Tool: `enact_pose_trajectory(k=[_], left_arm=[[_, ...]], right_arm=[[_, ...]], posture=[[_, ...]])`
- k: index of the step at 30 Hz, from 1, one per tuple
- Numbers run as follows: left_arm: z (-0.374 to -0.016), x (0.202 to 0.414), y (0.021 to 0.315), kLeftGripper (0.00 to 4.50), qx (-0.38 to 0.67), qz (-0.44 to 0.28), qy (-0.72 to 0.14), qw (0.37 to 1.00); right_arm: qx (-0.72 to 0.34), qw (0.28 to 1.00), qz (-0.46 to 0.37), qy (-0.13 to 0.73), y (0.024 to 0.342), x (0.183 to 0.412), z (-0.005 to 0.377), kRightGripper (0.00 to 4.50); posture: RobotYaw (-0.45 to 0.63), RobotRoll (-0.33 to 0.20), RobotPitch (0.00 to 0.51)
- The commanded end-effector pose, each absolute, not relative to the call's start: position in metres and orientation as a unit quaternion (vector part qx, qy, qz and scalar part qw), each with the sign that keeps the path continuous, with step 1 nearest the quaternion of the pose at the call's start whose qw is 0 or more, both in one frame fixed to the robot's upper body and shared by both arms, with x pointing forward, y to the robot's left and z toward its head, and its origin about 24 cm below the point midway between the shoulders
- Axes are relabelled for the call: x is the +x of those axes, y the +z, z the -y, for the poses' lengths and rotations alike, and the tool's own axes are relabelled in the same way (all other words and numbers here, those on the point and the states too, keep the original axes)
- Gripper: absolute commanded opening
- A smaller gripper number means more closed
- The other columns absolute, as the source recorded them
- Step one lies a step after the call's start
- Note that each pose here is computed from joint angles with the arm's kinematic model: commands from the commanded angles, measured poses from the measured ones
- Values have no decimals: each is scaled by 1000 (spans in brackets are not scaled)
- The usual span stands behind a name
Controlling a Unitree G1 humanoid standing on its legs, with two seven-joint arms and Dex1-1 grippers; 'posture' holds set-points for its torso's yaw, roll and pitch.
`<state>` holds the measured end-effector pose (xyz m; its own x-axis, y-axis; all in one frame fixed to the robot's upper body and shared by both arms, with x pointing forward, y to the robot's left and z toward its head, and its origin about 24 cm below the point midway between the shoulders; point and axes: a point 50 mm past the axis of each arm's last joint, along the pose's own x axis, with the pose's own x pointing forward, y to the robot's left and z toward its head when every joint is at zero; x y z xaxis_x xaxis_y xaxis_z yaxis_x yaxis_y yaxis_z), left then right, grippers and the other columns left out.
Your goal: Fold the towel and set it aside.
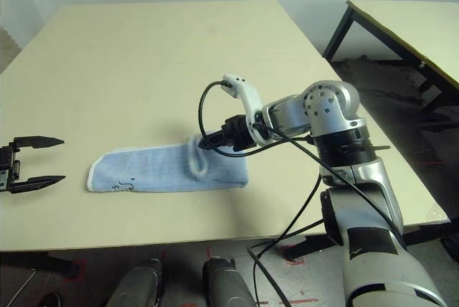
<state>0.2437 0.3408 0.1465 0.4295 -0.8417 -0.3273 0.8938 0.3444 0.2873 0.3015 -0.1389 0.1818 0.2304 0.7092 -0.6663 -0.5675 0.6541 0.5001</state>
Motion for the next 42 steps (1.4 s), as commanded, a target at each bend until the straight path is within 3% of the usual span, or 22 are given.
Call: enact_pose_trajectory(k=[1, 6, 9, 14, 20, 26, 33, 42], left_arm=[[-343, 243, 146, 4500, 219, -68, -530, 816], [-343, 245, 146, 4500, 220, -68, -530, 816], [-342, 245, 145, 4500, 218, -66, -532, 816], [-343, 243, 146, 4500, 216, -64, -529, 818], [-343, 243, 149, 4500, 218, -64, -527, 819], [-343, 244, 151, 4500, 221, -63, -527, 818], [-344, 244, 152, 4500, 223, -66, -526, 818], [-342, 244, 153, 4500, 226, -64, -527, 817]], right_arm=[[72, 781, -459, 417, 187, 295, 144, 4452], [7, 852, -353, 386, 189, 295, 150, 4452], [2, 877, -243, 414, 187, 288, 145, 4029], [16, 888, -115, 444, 185, 274, 142, 2167], [21, 910, -52, 412, 160, 272, 146, 113], [-60, 891, -69, 445, 117, 260, 140, 50], [-70, 860, -48, 503, 100, 246, 133, 50], [-129, 848, -153, 491, 61, 251, 135, 50]], posture=[[89, 0, 72], [89, 0, 72], [89, 0, 73], [87, 0, 73], [86, 0, 72], [86, 0, 75], [85, 0, 78], [91, 0, 80]])
